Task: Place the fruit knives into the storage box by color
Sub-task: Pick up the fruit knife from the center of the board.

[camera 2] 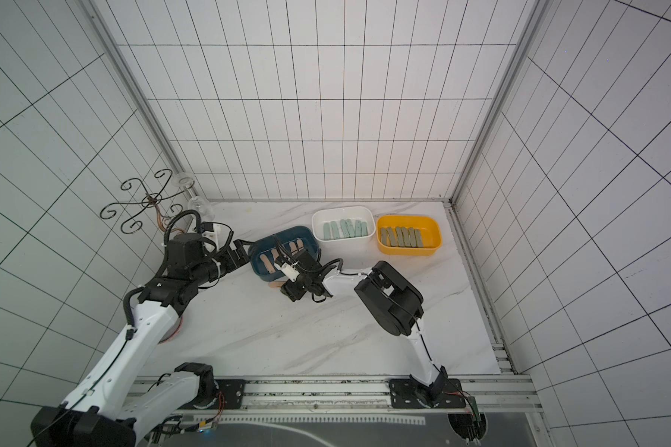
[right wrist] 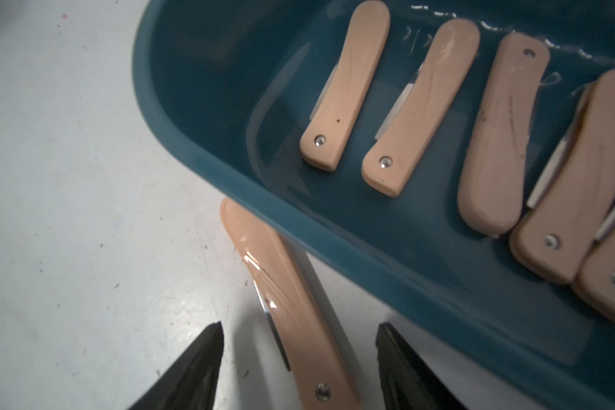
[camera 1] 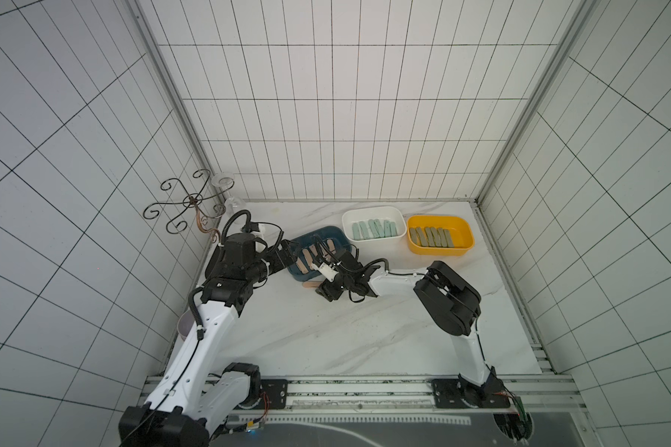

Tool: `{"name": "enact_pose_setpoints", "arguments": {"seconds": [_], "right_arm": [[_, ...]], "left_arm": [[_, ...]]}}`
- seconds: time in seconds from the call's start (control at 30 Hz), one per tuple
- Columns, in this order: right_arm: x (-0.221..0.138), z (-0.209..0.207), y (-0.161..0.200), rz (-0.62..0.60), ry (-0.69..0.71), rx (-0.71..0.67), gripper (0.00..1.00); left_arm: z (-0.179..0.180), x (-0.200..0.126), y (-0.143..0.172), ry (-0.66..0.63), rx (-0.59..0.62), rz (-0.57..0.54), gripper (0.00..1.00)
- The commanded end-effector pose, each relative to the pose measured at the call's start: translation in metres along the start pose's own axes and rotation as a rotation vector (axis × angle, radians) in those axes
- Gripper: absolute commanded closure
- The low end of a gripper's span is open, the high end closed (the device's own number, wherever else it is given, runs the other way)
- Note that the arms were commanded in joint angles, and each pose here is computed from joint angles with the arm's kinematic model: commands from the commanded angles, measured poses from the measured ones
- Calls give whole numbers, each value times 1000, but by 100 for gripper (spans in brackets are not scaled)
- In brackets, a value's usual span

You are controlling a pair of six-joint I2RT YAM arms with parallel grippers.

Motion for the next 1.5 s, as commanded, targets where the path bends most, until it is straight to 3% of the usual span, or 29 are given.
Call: {"name": "enact_pose_setpoints", "arguments": {"seconds": [0.0,0.27,0.5,0.93,1.47], "right_arm": [[9,15,-16,6,-69,-53,32],[11,40,-21,13,-96,-82,39],[31,33,-25,73,57,-6,42],[47,38,-26,147,195,14,53],[16,43,-37,72,220,79,76]], "left_arm": [[-1,0,0,14,11,-11,3],[-1,0,-1,16,9,-13,3],[2,0,-4,9,-6,-25,3],[6,-8,-13,6,-41,-76,3],[4,-7,-15,15,-45,-79,3]]}}
Point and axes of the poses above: each gripper's point midway between its finger pads, its own x axis out along the fingers, its own z axis along the line the jaws close on, y = z × x, the point moved 8 cm from there along -x, back along the fingers, and after that the axes turned 14 degrees about -x, right-handed, at the moved point
